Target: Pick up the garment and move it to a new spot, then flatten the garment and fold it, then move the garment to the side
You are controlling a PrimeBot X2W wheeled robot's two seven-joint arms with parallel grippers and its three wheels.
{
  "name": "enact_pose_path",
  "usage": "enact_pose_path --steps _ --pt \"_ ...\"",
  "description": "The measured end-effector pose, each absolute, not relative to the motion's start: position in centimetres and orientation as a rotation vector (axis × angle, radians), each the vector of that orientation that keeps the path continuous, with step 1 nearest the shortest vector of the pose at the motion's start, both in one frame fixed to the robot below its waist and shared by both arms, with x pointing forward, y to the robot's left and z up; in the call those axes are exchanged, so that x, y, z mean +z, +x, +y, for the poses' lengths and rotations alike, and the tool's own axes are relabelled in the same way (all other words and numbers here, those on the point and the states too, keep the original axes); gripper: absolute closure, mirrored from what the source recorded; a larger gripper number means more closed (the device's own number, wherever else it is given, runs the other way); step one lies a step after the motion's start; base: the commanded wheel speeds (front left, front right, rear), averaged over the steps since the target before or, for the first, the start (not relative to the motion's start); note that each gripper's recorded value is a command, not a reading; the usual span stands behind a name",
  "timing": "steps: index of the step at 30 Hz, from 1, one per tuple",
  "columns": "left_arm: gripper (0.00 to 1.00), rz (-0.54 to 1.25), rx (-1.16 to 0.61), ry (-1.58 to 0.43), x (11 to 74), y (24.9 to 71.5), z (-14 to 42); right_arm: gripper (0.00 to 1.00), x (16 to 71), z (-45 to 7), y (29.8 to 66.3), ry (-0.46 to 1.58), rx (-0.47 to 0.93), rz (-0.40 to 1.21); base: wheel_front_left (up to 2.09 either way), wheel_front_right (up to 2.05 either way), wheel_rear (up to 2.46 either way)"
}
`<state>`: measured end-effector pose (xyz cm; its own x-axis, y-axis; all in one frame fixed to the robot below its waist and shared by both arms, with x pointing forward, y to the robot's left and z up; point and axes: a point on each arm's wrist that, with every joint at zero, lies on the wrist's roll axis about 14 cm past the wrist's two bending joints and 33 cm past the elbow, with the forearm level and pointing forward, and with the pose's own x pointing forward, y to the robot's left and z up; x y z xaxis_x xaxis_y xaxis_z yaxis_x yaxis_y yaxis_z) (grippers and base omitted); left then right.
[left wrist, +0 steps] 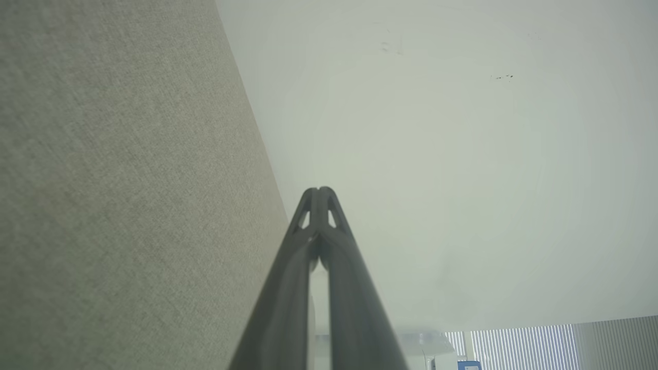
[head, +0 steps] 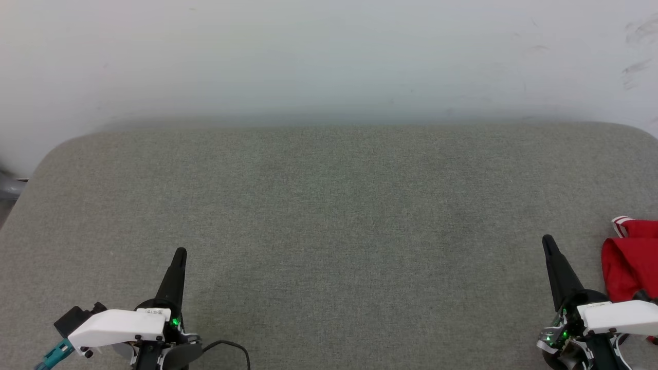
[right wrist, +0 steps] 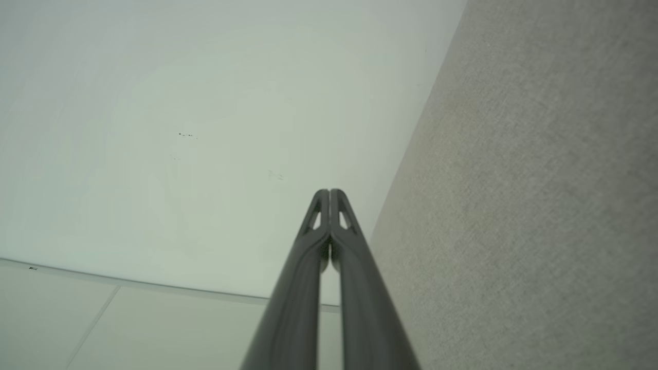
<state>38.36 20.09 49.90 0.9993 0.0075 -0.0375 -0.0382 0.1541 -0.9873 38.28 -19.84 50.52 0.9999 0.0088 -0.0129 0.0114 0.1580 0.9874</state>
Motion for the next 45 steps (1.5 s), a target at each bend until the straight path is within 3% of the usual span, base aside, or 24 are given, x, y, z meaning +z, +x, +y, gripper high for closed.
enact_pose_path --steps 23,45 --pt "1.00 0.009 0.007 -1.572 50.43 38.77 20.01 1.00 50.31 -19.99 38.69 1.572 -0.010 0.010 0.00 0.00 0.00" --pt "1.00 0.007 0.007 -1.575 50.48 38.82 20.01 1.00 50.37 -20.02 38.74 1.572 -0.009 0.008 0.00 0.00 0.00"
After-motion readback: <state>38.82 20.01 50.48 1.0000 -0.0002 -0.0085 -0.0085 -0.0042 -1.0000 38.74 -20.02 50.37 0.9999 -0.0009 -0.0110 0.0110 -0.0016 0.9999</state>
